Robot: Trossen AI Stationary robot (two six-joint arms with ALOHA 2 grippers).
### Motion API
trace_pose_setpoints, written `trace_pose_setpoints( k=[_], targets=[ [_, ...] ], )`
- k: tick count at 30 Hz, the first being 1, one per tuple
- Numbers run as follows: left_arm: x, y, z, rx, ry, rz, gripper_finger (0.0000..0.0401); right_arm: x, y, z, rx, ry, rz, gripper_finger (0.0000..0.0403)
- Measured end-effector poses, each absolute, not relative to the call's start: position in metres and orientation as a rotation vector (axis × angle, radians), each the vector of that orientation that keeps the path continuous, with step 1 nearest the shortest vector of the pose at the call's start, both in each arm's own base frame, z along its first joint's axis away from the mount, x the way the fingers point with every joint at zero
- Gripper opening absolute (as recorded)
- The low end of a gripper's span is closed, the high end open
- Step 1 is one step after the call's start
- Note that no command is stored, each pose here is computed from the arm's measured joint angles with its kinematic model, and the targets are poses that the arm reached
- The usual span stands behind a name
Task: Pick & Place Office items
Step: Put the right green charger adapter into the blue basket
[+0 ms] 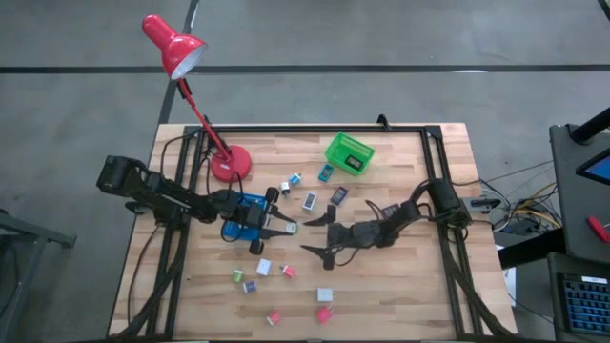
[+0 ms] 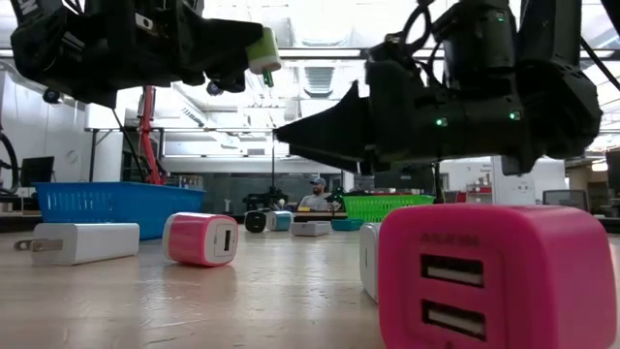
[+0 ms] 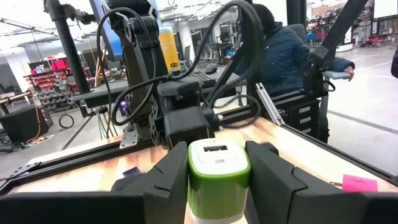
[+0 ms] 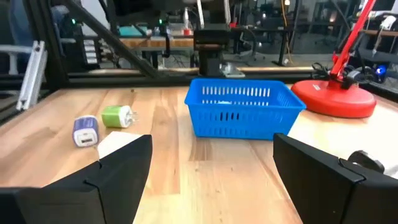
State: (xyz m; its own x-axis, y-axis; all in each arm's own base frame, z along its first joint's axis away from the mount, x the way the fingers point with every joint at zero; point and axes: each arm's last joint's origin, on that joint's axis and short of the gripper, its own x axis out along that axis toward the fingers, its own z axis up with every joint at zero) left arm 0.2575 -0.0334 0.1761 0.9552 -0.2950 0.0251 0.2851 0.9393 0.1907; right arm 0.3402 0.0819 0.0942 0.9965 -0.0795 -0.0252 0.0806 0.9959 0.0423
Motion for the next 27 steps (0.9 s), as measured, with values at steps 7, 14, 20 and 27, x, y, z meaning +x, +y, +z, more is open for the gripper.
trace_pose_setpoints(
  k=[7,14,20,27],
  targets=[
    [0.257,-0.033,0.176,0.187,-0.051,-0.297,0.0131,0.311,0.074,0.098,0.052,-0.024,-0.090,0.0325],
    [0.257,-0.033,0.175,0.187,-0.044,-0.297,0.0131,0.271,0.065,0.115,0.047,-0.027,-0.137,0.0324],
    [0.257,-0.034,0.174,0.186,-0.036,-0.298,0.0131,0.232,0.057,0.129,0.055,-0.041,-0.141,0.0324],
    [0.257,-0.033,0.172,0.184,0.000,-0.301,0.0131,0.192,0.050,0.127,0.111,-0.020,-0.173,0.0318]
  ],
)
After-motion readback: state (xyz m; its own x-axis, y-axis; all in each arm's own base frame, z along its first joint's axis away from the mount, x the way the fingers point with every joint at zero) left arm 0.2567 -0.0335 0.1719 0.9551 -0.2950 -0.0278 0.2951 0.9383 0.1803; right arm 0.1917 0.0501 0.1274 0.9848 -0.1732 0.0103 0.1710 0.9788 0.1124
